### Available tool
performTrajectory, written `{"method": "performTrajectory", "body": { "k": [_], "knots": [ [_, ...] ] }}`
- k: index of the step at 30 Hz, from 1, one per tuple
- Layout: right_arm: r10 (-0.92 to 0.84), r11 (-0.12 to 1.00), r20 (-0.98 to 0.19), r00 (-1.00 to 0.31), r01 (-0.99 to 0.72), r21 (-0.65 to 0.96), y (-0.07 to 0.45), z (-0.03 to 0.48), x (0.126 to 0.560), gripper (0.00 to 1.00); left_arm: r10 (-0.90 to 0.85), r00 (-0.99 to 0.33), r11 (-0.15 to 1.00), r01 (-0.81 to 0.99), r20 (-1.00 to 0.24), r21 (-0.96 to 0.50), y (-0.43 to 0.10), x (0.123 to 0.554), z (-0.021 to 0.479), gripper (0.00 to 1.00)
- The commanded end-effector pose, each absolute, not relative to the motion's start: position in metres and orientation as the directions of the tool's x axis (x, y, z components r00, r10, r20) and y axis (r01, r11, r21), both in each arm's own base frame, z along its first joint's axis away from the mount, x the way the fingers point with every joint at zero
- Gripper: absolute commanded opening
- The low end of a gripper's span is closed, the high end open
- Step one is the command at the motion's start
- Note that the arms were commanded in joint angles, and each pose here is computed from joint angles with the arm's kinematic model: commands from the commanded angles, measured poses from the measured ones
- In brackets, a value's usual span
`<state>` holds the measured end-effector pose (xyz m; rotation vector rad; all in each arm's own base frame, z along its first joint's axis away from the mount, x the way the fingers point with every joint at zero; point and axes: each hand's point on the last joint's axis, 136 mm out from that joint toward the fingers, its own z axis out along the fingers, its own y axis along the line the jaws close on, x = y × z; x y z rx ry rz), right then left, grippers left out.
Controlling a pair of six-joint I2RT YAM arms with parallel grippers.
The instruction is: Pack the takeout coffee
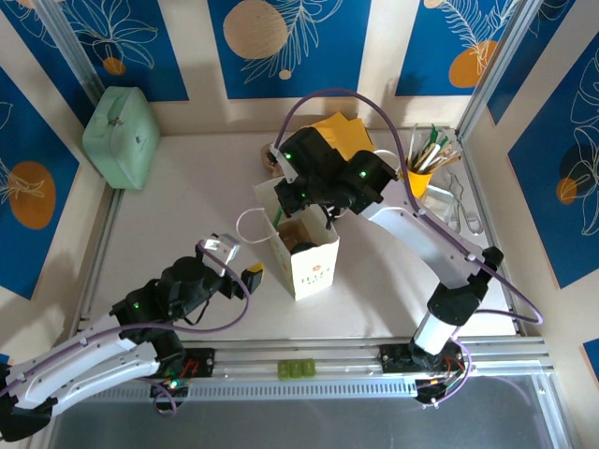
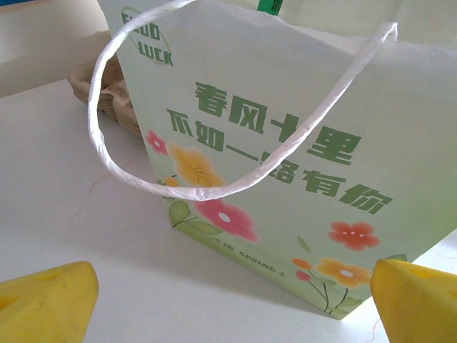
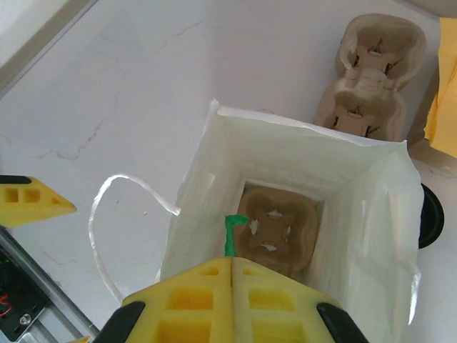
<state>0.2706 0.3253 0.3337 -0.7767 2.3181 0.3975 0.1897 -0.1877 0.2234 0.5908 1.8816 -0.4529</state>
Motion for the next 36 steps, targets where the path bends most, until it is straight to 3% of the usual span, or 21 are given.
{"method": "performTrajectory", "body": {
  "k": [1,5,12,17,25,36],
  "knots": [
    [-0.422,0.776,-0.683,-0.596,-0.627,0.068,0.330,0.339,0.272,0.00,0.159,-0.310,0.798,0.600,-0.938,-0.063,-0.189,0.187,0.229,0.98],
    [-0.436,0.778,-0.659,-0.614,-0.625,0.067,0.335,0.328,0.274,0.00,0.153,-0.307,0.798,0.599,-0.939,-0.066,-0.188,0.186,0.230,0.98],
    [-0.425,0.801,-0.678,-0.600,-0.598,0.027,0.329,0.338,0.283,0.39,0.158,-0.310,0.799,0.599,-0.938,-0.064,-0.188,0.186,0.228,0.98],
    [-0.379,0.837,-0.733,-0.564,-0.547,-0.012,0.314,0.362,0.302,0.51,0.162,-0.307,0.801,0.596,-0.938,-0.057,-0.188,0.187,0.228,0.98],
    [-0.156,0.952,-0.783,-0.602,-0.302,0.043,0.251,0.380,0.373,0.57,0.169,-0.302,0.797,0.602,-0.938,-0.050,-0.191,0.188,0.230,0.98],
    [0.022,0.997,-0.703,-0.711,-0.033,0.064,0.195,0.296,0.496,0.56,0.199,-0.326,0.785,0.617,-0.924,-0.049,-0.201,0.191,0.227,0.98]
  ]
}}
